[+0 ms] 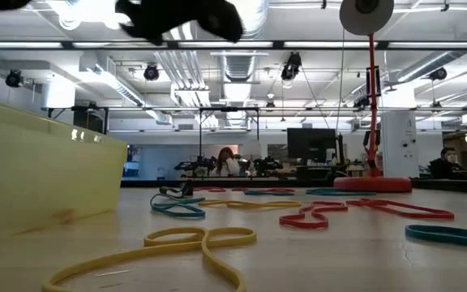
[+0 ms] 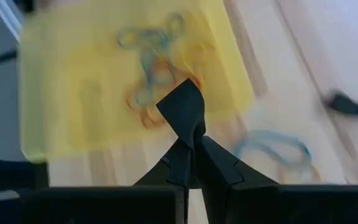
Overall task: Pick and place rubber bands into bin
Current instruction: Put the black rubber band into the bin
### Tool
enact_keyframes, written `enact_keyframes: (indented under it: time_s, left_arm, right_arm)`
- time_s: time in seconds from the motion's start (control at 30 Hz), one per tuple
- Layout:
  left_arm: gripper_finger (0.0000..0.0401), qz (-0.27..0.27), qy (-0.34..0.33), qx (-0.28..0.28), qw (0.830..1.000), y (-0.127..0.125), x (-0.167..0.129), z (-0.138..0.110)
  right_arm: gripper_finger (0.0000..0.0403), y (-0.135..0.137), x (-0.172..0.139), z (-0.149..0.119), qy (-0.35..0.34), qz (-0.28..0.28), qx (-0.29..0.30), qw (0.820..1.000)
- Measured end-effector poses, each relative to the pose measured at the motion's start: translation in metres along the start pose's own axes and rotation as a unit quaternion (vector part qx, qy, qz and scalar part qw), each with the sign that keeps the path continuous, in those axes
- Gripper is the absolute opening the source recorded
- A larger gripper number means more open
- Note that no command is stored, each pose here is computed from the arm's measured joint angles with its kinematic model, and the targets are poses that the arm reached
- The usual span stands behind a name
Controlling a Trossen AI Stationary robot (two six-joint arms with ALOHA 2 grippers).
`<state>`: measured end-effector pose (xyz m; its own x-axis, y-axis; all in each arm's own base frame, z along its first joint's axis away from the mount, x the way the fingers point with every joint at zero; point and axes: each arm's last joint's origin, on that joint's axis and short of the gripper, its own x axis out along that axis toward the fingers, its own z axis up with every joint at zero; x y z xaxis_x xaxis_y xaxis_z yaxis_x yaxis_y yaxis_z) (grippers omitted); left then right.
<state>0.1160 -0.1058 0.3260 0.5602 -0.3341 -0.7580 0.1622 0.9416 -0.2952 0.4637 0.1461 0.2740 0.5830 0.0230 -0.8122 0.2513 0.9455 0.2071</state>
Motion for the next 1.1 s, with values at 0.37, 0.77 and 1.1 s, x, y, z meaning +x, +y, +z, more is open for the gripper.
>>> enact_keyframes:
  time_s: [0.37,0.77,1.1]
  left_arm:
    - [0.0136,-0.018,-0.071,0.007,0.997,-0.012,-0.037,0.015]
    - [0.0136,0.009,-0.073,0.009,0.997,-0.014,-0.029,0.017]
    - [0.0136,0.013,-0.067,0.009,0.998,-0.015,-0.025,0.018]
  right_arm:
    - [0.0016,0.002,0.059,0.033,-0.053,0.112,0.025,0.992]
    - [0.0179,0.001,0.068,0.039,-0.05,0.174,0.062,0.981]
    - [0.0205,-0.015,-0.027,0.048,-0.111,-0.027,0.035,0.993]
